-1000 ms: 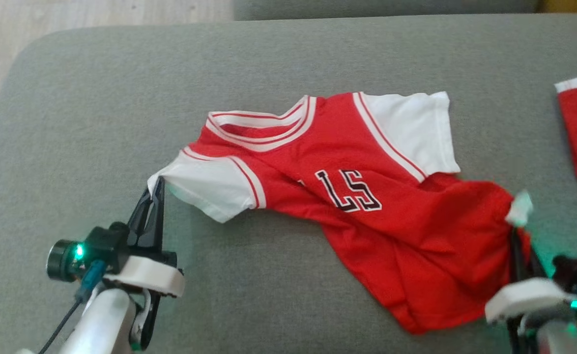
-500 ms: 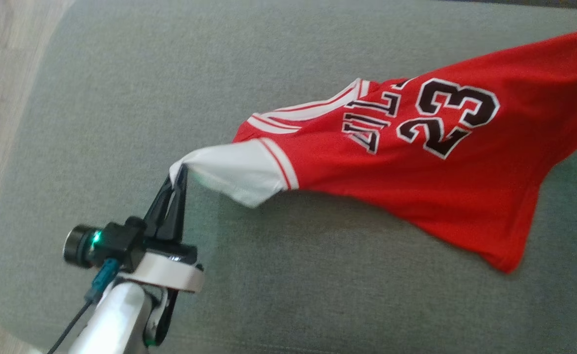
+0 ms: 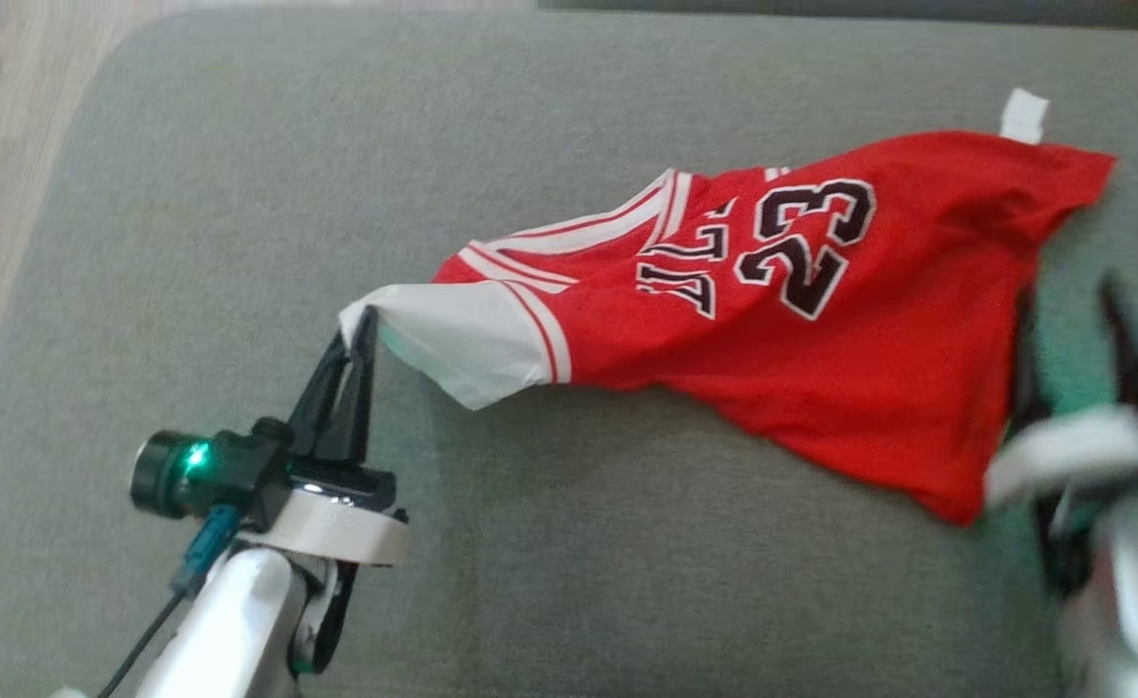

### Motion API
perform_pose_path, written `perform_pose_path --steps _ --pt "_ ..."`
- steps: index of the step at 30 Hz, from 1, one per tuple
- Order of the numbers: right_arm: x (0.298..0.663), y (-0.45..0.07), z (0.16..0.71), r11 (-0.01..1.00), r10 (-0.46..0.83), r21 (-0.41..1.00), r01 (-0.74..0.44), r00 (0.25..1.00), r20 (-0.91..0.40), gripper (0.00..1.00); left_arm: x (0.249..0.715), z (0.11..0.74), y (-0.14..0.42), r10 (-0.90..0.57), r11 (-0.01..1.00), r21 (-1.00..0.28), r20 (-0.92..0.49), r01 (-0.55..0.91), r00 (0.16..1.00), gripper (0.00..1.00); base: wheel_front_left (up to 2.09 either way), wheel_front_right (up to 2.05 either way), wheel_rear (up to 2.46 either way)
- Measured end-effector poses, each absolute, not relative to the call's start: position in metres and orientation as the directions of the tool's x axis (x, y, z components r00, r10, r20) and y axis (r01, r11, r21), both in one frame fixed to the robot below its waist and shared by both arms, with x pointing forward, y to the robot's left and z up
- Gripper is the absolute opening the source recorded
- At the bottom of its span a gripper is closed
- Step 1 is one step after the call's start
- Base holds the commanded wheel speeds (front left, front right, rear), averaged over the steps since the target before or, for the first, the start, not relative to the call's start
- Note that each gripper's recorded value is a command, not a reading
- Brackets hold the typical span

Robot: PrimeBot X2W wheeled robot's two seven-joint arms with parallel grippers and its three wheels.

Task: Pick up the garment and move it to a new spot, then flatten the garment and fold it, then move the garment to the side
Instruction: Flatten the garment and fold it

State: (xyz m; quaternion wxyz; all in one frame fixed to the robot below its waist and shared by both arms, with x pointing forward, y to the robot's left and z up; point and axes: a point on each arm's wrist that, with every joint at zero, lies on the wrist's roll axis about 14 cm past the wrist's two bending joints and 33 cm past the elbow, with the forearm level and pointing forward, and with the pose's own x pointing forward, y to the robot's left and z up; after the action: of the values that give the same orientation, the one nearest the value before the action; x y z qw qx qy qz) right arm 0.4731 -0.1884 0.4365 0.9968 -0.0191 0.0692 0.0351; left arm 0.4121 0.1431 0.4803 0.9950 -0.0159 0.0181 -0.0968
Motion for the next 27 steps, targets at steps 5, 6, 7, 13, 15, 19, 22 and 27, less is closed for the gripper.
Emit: perform_pose_path --steps 5,6,7,13,15,19,22,27 --pt "0.393 -0.171 0.409 0.988 0.151 0.017 -0.151 0.962 -0.227 1.00 0.404 0.484 0.143 -0.191 0.981 -0.032 -0.023 0.190 0.981 0.00 0.00 0.00 0.00" --pt "0.382 -0.165 0.408 0.985 0.172 0.037 -0.168 0.958 -0.232 1.00 0.402 0.483 0.142 -0.194 0.981 -0.036 -0.026 0.193 0.981 0.00 0.00 0.00 0.00" --pt "0.373 -0.160 0.408 0.982 0.190 0.058 -0.182 0.954 -0.231 1.00 0.402 0.483 0.142 -0.194 0.981 -0.035 -0.026 0.193 0.981 0.00 0.00 0.00 0.00" --pt "0.344 -0.157 0.403 0.970 0.241 0.099 -0.222 0.934 -0.263 1.00 0.403 0.495 0.140 -0.196 0.980 -0.037 0.007 0.197 0.980 0.00 0.00 0.00 0.00" --pt "0.340 -0.157 0.400 0.968 0.250 0.094 -0.233 0.928 -0.275 1.00 0.403 0.498 0.138 -0.201 0.979 -0.036 0.016 0.202 0.979 0.00 0.00 0.00 0.00" --pt "0.332 -0.151 0.386 0.963 0.270 0.095 -0.252 0.907 -0.323 1.00 0.401 0.497 0.140 -0.197 0.979 -0.043 0.014 0.198 0.980 0.00 0.00 0.00 0.00" --pt "0.329 -0.149 0.374 0.960 0.279 0.098 -0.262 0.890 -0.361 1.00 0.398 0.494 0.142 -0.190 0.981 -0.046 0.004 0.190 0.982 0.00 0.00 0.00 0.00" --pt "0.335 -0.144 0.364 0.957 0.290 0.112 -0.267 0.874 -0.389 1.00 0.397 0.488 0.147 -0.177 0.983 -0.049 -0.011 0.176 0.984 0.00 0.00 0.00 0.00"
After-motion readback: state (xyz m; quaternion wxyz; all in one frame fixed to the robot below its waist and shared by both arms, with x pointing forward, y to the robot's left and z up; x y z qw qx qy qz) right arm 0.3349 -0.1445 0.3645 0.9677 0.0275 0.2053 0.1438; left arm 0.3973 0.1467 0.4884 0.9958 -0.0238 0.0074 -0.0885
